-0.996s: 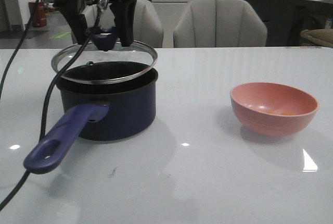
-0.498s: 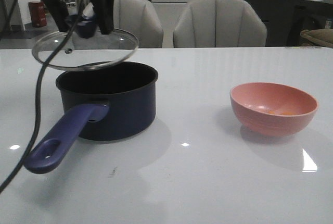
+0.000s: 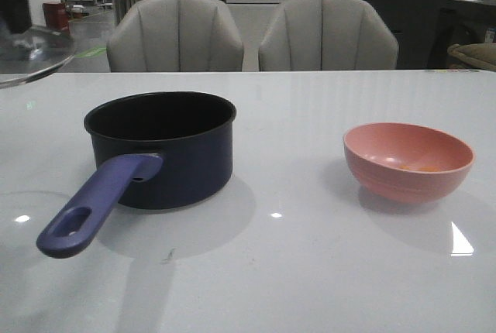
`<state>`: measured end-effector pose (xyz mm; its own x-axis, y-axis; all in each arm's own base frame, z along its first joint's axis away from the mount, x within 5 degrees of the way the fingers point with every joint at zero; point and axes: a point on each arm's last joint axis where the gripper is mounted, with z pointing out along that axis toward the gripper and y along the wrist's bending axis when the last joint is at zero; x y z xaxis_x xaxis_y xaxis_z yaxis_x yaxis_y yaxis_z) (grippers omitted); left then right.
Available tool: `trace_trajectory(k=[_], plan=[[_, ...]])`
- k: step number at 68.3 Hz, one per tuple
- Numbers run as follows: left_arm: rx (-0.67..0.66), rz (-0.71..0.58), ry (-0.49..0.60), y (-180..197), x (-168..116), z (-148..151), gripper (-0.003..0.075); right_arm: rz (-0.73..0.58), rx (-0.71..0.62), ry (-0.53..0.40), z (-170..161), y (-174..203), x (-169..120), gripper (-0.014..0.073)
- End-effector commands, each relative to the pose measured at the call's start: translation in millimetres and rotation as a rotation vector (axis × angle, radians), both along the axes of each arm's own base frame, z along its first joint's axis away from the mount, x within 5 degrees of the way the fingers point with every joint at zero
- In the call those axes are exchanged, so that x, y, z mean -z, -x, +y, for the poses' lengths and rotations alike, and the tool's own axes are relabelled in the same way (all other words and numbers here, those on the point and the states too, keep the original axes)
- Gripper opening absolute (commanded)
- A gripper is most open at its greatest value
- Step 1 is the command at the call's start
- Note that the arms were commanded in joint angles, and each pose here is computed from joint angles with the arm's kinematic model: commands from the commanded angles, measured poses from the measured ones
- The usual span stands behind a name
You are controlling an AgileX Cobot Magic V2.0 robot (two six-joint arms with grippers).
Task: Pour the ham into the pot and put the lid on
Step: 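Lift the glass lid off the pot with the left gripper, then set the glass lid down beside the pot and withdraw left gripper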
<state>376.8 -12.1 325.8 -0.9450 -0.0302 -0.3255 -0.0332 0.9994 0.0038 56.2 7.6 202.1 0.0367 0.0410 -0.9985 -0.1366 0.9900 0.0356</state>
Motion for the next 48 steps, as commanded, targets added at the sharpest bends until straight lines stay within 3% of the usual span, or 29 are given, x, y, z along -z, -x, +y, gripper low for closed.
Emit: trace_trajectory(k=[1,13,27,48], plan=[[-0.035,-0.09,0.001,13,-11,18,0.0365,-0.115,0.005,0.001,0,3,-11,0.0146],[-0.09,-0.057,0.066,21,31,41,0.0365,-0.115,0.005,0.001,0,3,-11,0.0146],[-0.06,-0.042,0.106,28,75,40,0.0365,-0.115,0.005,0.001,0,3,-11,0.0146],[-0.067,-0.009,0.098,26,104,42,0.0365,-0.115,0.005,0.001,0,3,-11,0.0146]])
